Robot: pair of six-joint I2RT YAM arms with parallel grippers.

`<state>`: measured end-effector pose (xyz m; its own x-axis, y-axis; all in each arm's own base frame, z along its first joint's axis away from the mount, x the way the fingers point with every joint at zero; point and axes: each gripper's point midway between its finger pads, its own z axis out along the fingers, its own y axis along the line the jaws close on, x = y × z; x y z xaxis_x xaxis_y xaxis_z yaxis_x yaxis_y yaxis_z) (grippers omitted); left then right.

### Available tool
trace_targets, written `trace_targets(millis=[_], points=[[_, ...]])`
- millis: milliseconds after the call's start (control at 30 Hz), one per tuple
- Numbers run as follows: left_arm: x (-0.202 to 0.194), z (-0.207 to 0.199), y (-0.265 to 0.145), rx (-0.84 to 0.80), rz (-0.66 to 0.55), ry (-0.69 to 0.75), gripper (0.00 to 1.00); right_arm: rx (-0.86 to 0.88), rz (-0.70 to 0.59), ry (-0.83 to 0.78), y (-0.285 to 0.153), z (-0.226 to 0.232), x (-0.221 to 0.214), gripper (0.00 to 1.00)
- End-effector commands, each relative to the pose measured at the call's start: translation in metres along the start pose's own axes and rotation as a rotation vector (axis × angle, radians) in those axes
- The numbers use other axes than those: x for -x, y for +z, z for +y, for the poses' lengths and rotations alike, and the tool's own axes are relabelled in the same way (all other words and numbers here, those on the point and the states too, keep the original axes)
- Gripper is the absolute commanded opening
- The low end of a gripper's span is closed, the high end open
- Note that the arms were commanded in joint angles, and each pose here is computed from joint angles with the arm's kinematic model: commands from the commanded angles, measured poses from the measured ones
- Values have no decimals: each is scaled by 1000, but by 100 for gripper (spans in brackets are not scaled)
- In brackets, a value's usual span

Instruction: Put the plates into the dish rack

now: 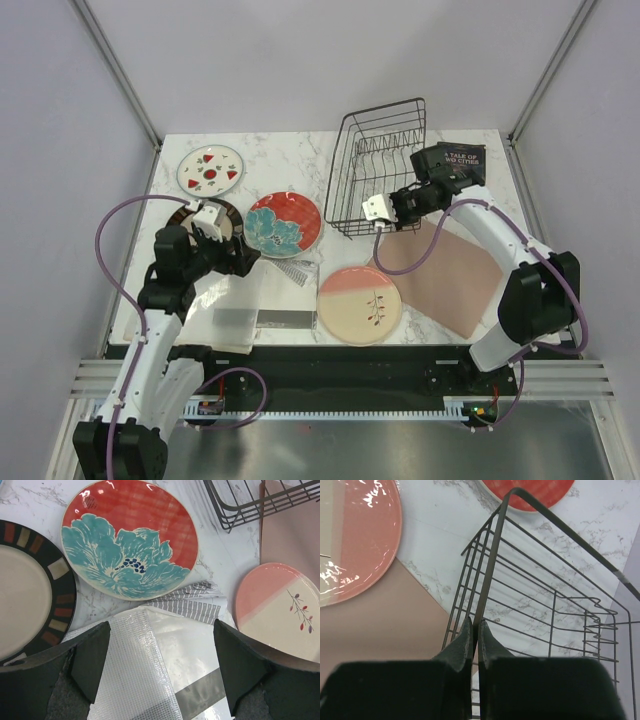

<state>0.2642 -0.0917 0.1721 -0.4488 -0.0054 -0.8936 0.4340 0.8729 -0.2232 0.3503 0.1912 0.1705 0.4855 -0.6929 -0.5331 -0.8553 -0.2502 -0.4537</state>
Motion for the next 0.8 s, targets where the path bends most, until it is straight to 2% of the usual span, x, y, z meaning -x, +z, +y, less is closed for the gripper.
trace_targets(millis=[0, 200, 333, 400, 433, 600, 767], points=[[7, -4, -6, -20, -17, 64, 90, -35, -252, -247, -8, -2, 66, 0], [2, -7, -4, -40, -3, 52, 90, -34, -318, -287, -17, 8, 95, 0], [-1, -8, -3, -48, 0, 43, 90, -86, -324, -261, -15, -7, 100, 0], [-4, -9, -3, -52, 5, 37, 90, -109, -315, -188, -8, -13, 94, 0], [-4, -9, -3, -52, 5, 37, 90, -160, -316, -202, -6, -27, 93, 0], [-4, -8, -1, -52, 15, 31, 90, -201, -288, -142, 19, -43, 71, 0], [0, -6, 0, -46, 17, 35, 90, -252, -275, -102, 21, -59, 57, 0]])
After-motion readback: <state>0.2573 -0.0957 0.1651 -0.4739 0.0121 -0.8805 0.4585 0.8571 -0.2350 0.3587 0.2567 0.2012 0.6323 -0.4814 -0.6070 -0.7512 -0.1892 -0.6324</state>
